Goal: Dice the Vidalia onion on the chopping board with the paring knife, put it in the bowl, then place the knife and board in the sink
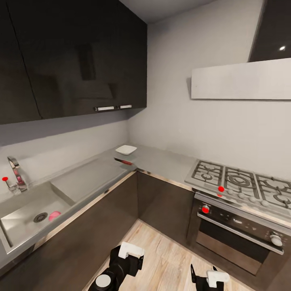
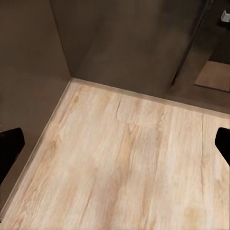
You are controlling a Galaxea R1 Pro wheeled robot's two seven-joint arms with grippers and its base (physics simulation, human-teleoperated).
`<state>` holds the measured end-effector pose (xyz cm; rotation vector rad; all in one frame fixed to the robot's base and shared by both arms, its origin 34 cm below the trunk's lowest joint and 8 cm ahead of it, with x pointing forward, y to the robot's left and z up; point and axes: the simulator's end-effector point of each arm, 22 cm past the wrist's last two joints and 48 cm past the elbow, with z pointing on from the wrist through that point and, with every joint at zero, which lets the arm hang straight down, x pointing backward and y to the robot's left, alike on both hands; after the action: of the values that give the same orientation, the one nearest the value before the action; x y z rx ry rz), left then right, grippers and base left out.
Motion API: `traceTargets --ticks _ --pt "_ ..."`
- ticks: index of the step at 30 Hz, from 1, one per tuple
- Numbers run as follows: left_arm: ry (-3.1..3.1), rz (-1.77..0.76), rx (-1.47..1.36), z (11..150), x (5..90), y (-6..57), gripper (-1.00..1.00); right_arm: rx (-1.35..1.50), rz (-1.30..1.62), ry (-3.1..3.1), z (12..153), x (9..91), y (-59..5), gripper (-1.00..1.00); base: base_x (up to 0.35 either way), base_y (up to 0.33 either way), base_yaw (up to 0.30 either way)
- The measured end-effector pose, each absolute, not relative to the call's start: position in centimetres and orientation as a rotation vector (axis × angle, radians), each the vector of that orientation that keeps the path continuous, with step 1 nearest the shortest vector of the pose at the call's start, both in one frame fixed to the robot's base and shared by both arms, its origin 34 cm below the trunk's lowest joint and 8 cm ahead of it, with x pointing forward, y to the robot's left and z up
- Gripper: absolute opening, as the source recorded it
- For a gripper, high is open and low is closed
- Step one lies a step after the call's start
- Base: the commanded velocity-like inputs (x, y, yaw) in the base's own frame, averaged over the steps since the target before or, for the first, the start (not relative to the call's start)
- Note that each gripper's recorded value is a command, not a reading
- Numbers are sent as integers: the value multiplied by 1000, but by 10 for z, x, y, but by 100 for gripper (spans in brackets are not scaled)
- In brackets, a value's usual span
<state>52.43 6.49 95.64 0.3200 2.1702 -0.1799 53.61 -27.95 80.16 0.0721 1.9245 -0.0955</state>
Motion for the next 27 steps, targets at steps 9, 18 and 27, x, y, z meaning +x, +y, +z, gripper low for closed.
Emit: traceTargets --ticks 9,18,27 --pt "2085 -54 242 1010 571 85 100 75 -93 1929 801 536 -278 100 1 0 0" --pt "1955 100 242 1143 676 105 100 75 -93 1932 800 535 -278 100 0 0 0" --pt "2005 32 154 1282 788 127 100 65 -88 2121 762 516 -271 100 0 0 0"
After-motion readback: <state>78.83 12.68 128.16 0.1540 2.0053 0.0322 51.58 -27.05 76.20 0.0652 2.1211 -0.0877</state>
